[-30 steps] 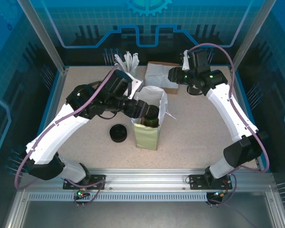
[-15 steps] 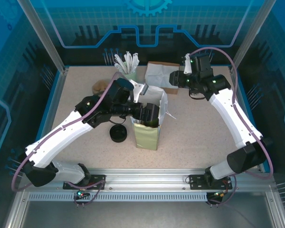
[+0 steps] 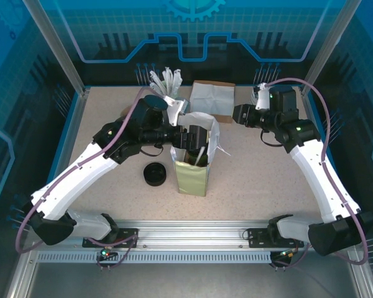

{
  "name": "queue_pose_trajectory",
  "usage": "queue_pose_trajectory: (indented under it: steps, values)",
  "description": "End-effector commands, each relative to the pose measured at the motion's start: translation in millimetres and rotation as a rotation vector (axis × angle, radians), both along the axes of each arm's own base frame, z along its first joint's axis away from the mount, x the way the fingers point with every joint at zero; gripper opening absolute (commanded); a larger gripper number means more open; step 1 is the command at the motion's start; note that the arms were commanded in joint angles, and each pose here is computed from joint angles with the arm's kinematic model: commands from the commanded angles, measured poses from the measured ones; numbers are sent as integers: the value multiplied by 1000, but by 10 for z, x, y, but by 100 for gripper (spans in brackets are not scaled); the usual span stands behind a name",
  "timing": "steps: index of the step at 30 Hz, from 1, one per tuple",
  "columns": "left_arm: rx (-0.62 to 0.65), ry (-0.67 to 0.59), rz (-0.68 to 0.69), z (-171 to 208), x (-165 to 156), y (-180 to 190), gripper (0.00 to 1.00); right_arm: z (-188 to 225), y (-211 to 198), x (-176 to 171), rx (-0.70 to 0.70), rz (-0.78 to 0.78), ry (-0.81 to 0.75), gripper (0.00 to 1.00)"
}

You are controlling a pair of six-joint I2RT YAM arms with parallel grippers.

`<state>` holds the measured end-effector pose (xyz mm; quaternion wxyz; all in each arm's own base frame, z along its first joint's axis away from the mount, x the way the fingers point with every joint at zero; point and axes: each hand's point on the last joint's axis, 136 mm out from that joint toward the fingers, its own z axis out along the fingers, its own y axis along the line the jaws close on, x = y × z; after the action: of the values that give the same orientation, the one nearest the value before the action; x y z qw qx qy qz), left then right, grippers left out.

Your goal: Pack the takeout coffee

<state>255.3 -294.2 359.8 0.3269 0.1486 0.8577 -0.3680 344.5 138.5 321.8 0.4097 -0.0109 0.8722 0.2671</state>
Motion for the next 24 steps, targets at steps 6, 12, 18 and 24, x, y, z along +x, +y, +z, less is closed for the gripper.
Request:
queue_pose_trajectory:
  steps: [6, 12, 18, 24]
  values:
    - [80, -80, 2, 107, -7, 137, 96, 118, -15, 42, 4, 18, -59, 44]
    - [97, -113, 96, 204, 66, 428, 97, 166, 51, 326, -29, 17, -60, 44]
    - [73, -111, 177, 246, 68, 732, 97, 106, 152, 725, -99, -12, -40, 44]
    - [78, -102, 233, 221, 37, 943, 98, -76, 266, 1139, -159, -50, -16, 45]
